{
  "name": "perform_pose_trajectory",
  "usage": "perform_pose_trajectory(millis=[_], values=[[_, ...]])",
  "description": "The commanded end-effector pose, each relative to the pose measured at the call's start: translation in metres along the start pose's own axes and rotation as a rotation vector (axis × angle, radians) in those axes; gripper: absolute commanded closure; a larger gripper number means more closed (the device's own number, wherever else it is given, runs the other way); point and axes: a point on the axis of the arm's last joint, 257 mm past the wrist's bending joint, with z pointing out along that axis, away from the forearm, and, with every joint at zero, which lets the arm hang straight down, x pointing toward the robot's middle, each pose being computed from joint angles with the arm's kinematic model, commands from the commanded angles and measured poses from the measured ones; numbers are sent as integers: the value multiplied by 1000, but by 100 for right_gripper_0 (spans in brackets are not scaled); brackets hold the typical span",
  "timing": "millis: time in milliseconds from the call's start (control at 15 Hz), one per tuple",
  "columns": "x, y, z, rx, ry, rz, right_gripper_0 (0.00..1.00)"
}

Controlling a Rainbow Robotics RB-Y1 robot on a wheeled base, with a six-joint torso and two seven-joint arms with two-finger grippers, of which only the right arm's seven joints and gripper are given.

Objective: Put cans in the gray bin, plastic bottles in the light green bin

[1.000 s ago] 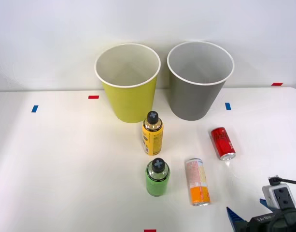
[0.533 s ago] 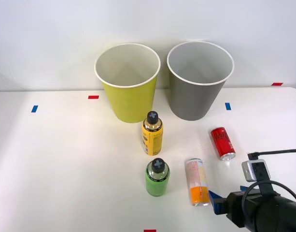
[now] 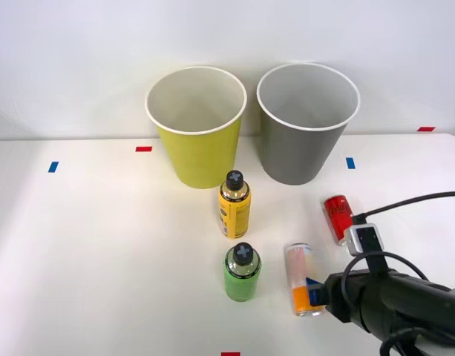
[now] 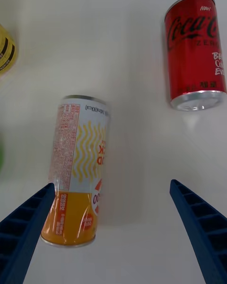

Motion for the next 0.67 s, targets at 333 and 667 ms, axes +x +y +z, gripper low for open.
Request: perform_pose_trajectory(millis=[333, 667], values=[[-8, 15, 20, 41, 106, 59, 19], [-22, 19, 38, 43, 114, 97, 20]])
